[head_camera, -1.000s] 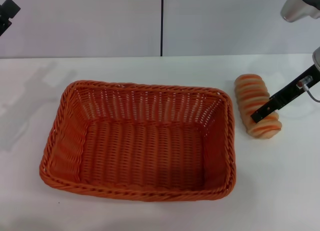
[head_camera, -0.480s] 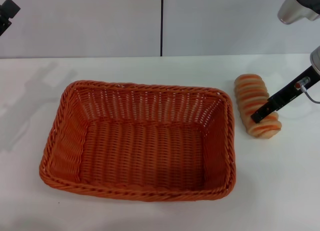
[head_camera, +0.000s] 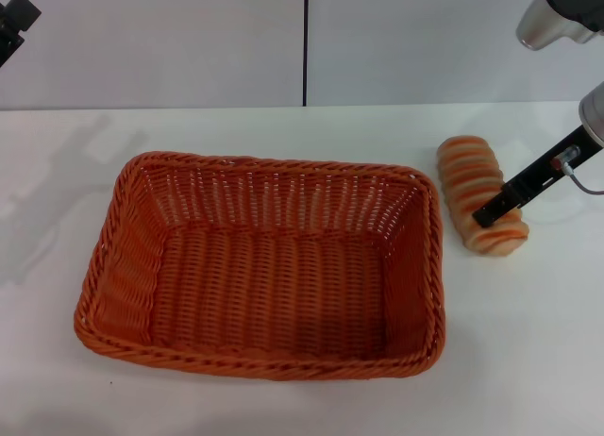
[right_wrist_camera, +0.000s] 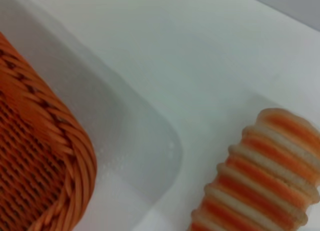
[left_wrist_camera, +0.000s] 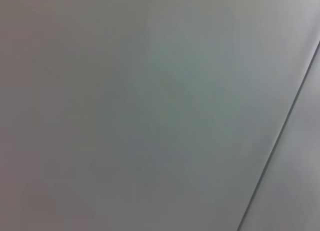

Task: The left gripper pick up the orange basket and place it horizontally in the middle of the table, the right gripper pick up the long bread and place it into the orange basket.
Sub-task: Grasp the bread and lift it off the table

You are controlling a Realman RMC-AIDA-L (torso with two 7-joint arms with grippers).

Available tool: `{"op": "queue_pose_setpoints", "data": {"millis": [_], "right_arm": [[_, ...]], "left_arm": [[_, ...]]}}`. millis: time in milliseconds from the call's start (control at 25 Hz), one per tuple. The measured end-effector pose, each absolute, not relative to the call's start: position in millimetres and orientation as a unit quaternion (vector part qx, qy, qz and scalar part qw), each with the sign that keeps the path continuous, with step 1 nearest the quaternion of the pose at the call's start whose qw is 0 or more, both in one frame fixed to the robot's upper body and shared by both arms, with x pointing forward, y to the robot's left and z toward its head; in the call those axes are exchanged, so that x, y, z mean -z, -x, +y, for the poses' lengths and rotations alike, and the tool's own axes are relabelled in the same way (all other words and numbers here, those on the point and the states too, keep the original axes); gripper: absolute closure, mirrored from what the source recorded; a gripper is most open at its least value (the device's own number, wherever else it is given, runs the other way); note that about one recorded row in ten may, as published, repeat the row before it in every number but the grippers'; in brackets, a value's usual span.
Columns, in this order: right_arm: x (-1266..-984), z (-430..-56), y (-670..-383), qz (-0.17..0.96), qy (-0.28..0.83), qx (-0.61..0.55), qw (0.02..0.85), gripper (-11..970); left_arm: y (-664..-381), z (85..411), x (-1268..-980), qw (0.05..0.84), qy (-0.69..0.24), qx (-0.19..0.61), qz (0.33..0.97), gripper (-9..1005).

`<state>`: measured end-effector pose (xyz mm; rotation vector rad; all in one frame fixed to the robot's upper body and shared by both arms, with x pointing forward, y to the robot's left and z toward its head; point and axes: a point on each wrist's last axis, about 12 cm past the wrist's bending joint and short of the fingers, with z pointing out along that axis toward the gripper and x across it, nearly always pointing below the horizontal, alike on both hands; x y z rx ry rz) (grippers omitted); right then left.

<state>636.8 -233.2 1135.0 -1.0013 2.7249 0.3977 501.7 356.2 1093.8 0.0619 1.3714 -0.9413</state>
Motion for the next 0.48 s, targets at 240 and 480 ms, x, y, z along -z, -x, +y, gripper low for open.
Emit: {"op": "queue_pose_setpoints", "data": {"millis": [240,480], "right_arm": [[-1136.0,-232.5,-635.4,0.922,0.346,-0.137,0.106,401],[-1135.9,-231.7,-635.0,0.922,0.347,-0.139,0.105,450]], "left_arm": [[-501.5,356.2,-1094.0,0.673,-0.027,0.419,0.608,182],[-500.6,356.2,-1094.2,0.674,-0.028,0.421,0.607,182]]}}
